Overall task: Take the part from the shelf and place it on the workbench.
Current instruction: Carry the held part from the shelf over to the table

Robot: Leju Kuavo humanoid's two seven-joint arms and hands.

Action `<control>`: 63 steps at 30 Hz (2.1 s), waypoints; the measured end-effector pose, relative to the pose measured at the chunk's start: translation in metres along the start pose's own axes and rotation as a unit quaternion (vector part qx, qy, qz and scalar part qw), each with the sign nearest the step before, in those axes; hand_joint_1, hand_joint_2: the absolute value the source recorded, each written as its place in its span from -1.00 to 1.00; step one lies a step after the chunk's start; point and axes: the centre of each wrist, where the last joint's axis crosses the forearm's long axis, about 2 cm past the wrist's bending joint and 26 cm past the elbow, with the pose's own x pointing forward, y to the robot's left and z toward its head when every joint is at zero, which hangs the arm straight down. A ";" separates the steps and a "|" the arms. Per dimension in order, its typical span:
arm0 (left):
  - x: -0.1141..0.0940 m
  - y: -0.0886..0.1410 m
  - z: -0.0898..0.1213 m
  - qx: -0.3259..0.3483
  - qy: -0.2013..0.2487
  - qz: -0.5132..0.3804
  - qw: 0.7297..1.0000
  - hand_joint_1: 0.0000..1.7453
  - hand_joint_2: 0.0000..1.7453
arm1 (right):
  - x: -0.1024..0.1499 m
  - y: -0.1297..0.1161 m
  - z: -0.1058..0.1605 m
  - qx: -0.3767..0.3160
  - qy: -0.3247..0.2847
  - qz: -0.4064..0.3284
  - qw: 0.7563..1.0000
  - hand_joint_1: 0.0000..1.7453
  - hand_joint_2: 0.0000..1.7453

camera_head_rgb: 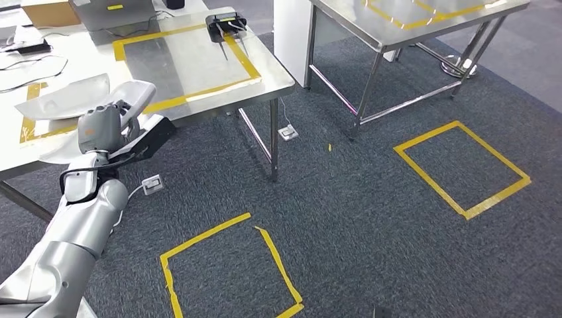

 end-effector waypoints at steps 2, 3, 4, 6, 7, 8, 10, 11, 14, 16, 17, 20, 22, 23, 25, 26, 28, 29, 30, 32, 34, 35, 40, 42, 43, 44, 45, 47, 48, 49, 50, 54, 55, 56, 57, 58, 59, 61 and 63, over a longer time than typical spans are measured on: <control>0.001 0.001 -0.001 -0.002 -0.002 -0.004 1.000 1.00 1.00 | 0.000 0.000 0.000 0.000 0.000 0.000 1.000 -1.00 -1.00; 0.001 0.002 -0.002 -0.003 -0.002 -0.006 1.000 1.00 1.00 | 0.000 0.000 0.000 0.000 0.000 -0.001 1.000 -1.00 -1.00; 0.001 0.003 -0.003 -0.002 -0.003 -0.009 1.000 1.00 1.00 | 0.000 0.000 0.000 0.000 -0.001 -0.001 1.000 -1.00 -1.00; 0.001 0.006 -0.004 -0.003 -0.005 -0.014 1.000 1.00 1.00 | 0.000 0.001 0.000 0.000 -0.001 -0.001 1.000 -1.00 -1.00; 0.001 0.006 -0.005 -0.005 -0.005 -0.017 1.000 1.00 1.00 | 0.001 0.001 0.000 0.000 -0.001 -0.001 1.000 -1.00 -1.00; 0.001 0.006 -0.005 -0.009 -0.006 -0.019 1.000 1.00 1.00 | 0.001 0.001 0.000 0.000 -0.001 -0.002 1.000 -1.00 -1.00; 0.000 0.004 -0.004 -0.017 -0.006 -0.024 1.000 1.00 1.00 | 0.000 0.001 0.000 -0.001 0.000 -0.002 1.000 -1.00 -1.00; 0.001 0.004 -0.004 -0.020 -0.006 -0.027 0.999 1.00 1.00 | 0.000 0.001 0.000 -0.001 0.000 -0.001 1.000 -1.00 -1.00; 0.000 0.008 -0.007 -0.027 -0.005 -0.042 0.999 1.00 1.00 | -0.001 0.001 0.001 -0.002 0.001 -0.002 1.000 -1.00 -1.00; 0.000 0.011 -0.010 -0.032 -0.006 -0.052 0.998 1.00 1.00 | 0.000 0.001 0.001 -0.003 0.002 -0.003 1.000 -1.00 -1.00; 0.000 0.012 -0.011 -0.033 -0.007 -0.056 0.998 1.00 1.00 | 0.000 0.002 0.001 -0.003 0.002 -0.004 1.000 -1.00 -1.00; 0.000 0.019 -0.015 -0.031 -0.006 -0.065 0.997 1.00 1.00 | 0.001 0.002 0.001 -0.004 0.001 -0.006 1.000 -1.00 -1.00; 0.000 0.023 -0.018 -0.030 -0.006 -0.071 0.997 1.00 1.00 | 0.001 0.002 0.001 -0.004 0.001 -0.006 1.000 -1.00 -1.00; 0.000 0.024 -0.018 -0.032 -0.007 -0.073 0.997 1.00 1.00 | 0.001 0.002 0.001 -0.004 0.001 -0.007 1.000 -1.00 -1.00; -0.002 0.022 -0.017 -0.039 -0.006 -0.077 0.996 1.00 1.00 | 0.000 0.001 0.001 -0.005 0.003 -0.007 1.000 -1.00 -1.00; -0.003 0.022 -0.017 -0.041 -0.005 -0.079 0.996 1.00 1.00 | -0.001 0.001 0.001 -0.006 0.004 -0.008 1.000 -1.00 -1.00; -0.003 0.021 -0.017 -0.044 -0.006 -0.081 0.996 1.00 1.00 | -0.002 0.000 0.001 -0.006 0.005 -0.008 1.000 -1.00 -1.00; -0.004 0.021 -0.017 -0.045 -0.006 -0.083 0.996 1.00 1.00 | -0.002 0.000 0.001 -0.007 0.006 -0.009 1.000 -1.00 -1.00; -0.005 0.022 -0.017 -0.046 -0.007 -0.084 0.995 1.00 1.00 | -0.003 0.000 0.001 -0.007 0.007 -0.009 1.000 -1.00 -1.00; -0.008 0.022 -0.016 -0.049 -0.008 -0.086 0.995 1.00 1.00 | -0.003 0.000 0.001 -0.007 0.008 -0.009 1.000 -1.00 -1.00; -0.012 0.023 -0.016 -0.048 -0.012 -0.084 0.995 1.00 1.00 | -0.003 0.000 0.002 -0.006 0.007 -0.008 1.000 -1.00 -1.00; -0.014 0.023 -0.016 -0.047 -0.015 -0.082 0.995 1.00 1.00 | -0.003 0.000 0.002 -0.006 0.008 -0.007 1.000 -1.00 -1.00; -0.026 0.017 -0.009 -0.051 -0.020 -0.077 0.996 1.00 1.00 | -0.003 -0.001 0.002 -0.006 0.009 -0.004 1.000 -1.00 -1.00; -0.031 0.013 -0.005 -0.055 -0.018 -0.078 0.995 1.00 1.00 | -0.004 -0.001 0.002 -0.006 0.011 -0.003 1.000 -1.00 -1.00; -0.033 0.012 -0.004 -0.055 -0.017 -0.078 0.995 1.00 1.00 | -0.004 -0.001 0.002 -0.006 0.012 -0.003 1.000 -1.00 -1.00; -0.034 0.012 -0.004 -0.055 -0.016 -0.079 0.995 1.00 1.00 | -0.005 -0.001 0.002 -0.006 0.012 -0.002 1.000 -1.00 -1.00; -0.036 0.012 -0.003 -0.055 -0.015 -0.080 0.995 1.00 1.00 | -0.004 0.000 0.002 -0.006 0.012 -0.002 1.000 -1.00 -1.00; -0.038 0.011 -0.002 -0.056 -0.013 -0.079 0.995 1.00 1.00 | -0.003 0.000 0.002 -0.006 0.012 -0.002 1.000 -1.00 -1.00; -0.039 0.010 -0.001 -0.056 -0.013 -0.078 0.995 1.00 1.00 | -0.003 0.000 0.002 -0.007 0.012 -0.001 1.000 -1.00 -1.00; -0.039 0.010 -0.001 -0.056 -0.012 -0.078 0.995 1.00 1.00 | -0.003 0.000 0.001 -0.008 0.012 0.000 1.000 -1.00 -1.00; -0.040 0.010 -0.001 -0.055 -0.012 -0.077 0.995 1.00 1.00 | -0.003 -0.001 0.001 -0.009 0.012 0.000 1.000 -1.00 -1.00; -0.041 0.007 0.001 -0.057 -0.009 -0.077 0.995 1.00 1.00 | -0.001 -0.001 0.000 -0.011 0.010 0.000 1.000 -1.00 -1.00; -0.041 0.006 0.002 -0.059 -0.008 -0.076 0.995 1.00 1.00 | -0.001 -0.001 0.000 -0.011 0.010 0.000 1.000 -1.00 -1.00; -0.041 0.004 0.003 -0.061 -0.008 -0.076 0.995 1.00 1.00 | -0.001 -0.001 0.000 -0.011 0.011 0.000 1.000 -1.00 -1.00; -0.042 0.003 0.004 -0.062 -0.007 -0.076 0.995 1.00 1.00 | -0.002 -0.001 0.000 -0.011 0.011 0.000 1.000 -1.00 -1.00; -0.042 0.003 0.004 -0.062 -0.006 -0.076 0.995 1.00 1.00 | -0.002 -0.001 0.000 -0.011 0.011 0.000 1.000 -1.00 -1.00; -0.042 0.003 0.004 -0.063 -0.006 -0.076 0.995 1.00 1.00 | -0.002 -0.002 0.000 -0.012 0.011 0.000 1.000 -1.00 -1.00; -0.042 0.003 0.004 -0.063 -0.006 -0.076 0.995 1.00 1.00 | -0.002 -0.002 0.000 -0.012 0.012 0.000 1.000 -1.00 -1.00; -0.042 0.004 0.004 -0.063 -0.006 -0.076 0.995 1.00 1.00 | -0.002 -0.002 0.000 -0.012 0.012 0.000 1.000 -1.00 -1.00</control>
